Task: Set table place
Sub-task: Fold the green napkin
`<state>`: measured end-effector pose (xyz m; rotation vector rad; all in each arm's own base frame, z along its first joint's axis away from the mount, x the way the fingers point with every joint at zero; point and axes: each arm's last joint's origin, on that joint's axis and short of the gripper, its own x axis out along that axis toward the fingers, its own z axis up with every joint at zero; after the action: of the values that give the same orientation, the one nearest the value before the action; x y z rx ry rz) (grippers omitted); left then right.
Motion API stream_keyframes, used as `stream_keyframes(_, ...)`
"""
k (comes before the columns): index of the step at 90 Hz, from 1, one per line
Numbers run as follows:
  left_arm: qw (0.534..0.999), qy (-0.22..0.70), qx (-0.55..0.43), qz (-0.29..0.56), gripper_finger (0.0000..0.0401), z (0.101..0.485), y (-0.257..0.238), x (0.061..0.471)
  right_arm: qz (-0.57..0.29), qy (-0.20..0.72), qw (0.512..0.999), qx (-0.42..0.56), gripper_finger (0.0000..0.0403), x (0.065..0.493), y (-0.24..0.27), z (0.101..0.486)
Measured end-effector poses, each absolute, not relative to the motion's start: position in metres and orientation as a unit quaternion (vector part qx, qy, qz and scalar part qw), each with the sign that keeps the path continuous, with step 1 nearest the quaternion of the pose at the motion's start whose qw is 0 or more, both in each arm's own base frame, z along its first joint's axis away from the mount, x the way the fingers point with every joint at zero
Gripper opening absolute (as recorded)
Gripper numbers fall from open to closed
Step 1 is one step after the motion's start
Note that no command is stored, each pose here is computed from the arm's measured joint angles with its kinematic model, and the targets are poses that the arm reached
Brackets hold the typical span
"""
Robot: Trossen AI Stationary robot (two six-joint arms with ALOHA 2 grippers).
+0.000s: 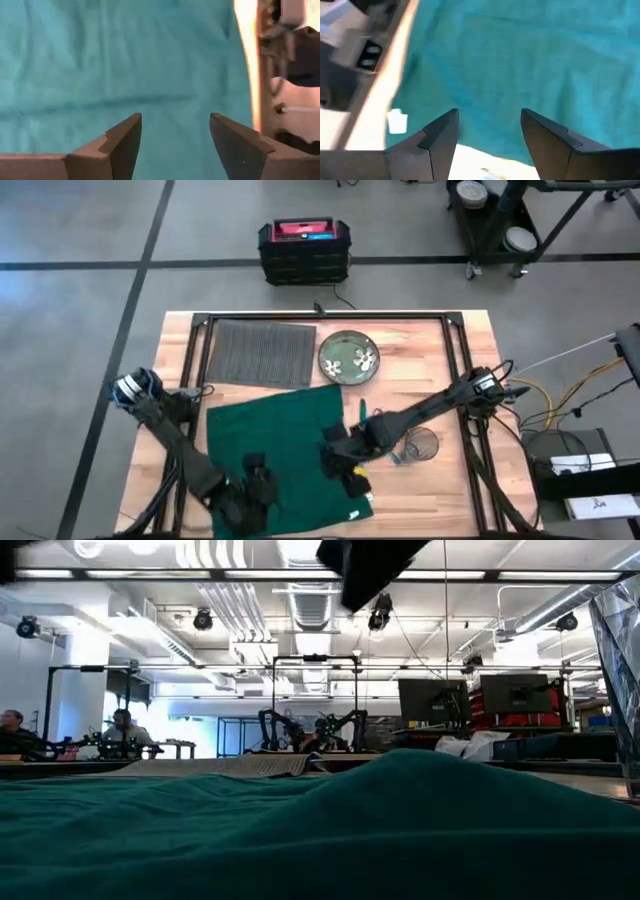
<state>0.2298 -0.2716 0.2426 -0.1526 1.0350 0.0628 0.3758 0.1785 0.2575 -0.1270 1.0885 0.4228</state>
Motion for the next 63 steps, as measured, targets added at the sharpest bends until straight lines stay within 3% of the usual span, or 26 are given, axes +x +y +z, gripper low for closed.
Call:
stream_keyframes(27, 0.826, 0.544, -0.137, 0.044, 0.0216, 0.207, -0.335, 0.212, 0.145, 0.504, 0.842, -0.125, 0.0201, 0.333, 0.244, 0.244)
stream_keyframes(45, 0.769, 0.617, -0.151, 0.068, 0.0202, 0.186, -0.34, 0.203, 0.116, 0.521, 0.84, -0.101, 0.0199, 0.313, 0.26, 0.229)
stream_keyframes(63, 0.745, 0.636, -0.176, 0.097, 0.0187, 0.195, -0.335, 0.194, 0.097, 0.541, 0.832, -0.073, 0.02, 0.298, 0.269, 0.215)
